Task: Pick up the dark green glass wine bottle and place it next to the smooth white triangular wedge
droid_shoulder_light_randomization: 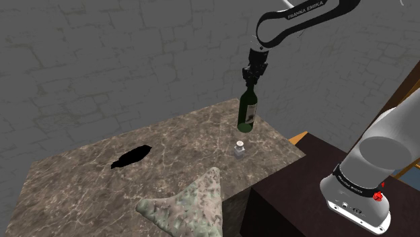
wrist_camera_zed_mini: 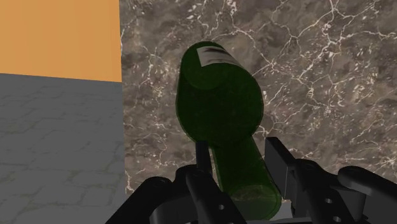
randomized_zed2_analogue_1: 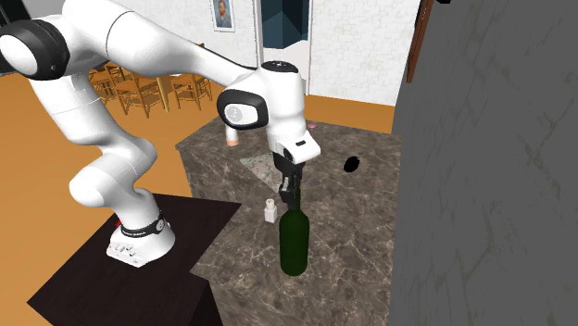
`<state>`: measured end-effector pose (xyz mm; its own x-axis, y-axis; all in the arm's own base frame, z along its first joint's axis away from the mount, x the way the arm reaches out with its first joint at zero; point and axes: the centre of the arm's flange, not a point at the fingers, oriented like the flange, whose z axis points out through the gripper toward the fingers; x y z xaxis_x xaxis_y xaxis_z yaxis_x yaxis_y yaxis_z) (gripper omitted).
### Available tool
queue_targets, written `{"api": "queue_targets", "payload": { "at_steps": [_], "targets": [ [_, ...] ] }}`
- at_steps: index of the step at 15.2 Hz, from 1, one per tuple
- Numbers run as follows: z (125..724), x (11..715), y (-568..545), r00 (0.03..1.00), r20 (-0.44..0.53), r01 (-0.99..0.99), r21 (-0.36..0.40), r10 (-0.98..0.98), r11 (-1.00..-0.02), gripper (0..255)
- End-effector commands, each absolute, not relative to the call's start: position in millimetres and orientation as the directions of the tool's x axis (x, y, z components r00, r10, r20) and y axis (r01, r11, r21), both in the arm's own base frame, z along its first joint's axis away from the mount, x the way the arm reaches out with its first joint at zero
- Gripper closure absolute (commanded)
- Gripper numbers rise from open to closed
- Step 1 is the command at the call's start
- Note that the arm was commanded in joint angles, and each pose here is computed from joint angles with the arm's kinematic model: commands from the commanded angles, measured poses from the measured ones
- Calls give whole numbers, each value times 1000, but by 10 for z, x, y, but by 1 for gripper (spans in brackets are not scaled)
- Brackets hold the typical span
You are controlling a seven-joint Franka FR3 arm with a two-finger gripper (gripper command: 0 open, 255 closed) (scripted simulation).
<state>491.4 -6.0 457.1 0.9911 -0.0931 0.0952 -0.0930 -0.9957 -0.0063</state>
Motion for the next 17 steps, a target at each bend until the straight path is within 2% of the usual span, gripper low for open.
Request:
{"api": "queue_targets", "payload": {
  "at_steps": [1, 7, 17],
  "targets": [
    [4569, 4914, -60, 991, 95, -93, -6, -93, -996, 255],
    [4569, 4914, -60, 991, 95, -93, -6, -93, -996, 255],
    [5097, 4914, -60, 991, 95, -93, -6, -93, -996, 255]
  ]
}}
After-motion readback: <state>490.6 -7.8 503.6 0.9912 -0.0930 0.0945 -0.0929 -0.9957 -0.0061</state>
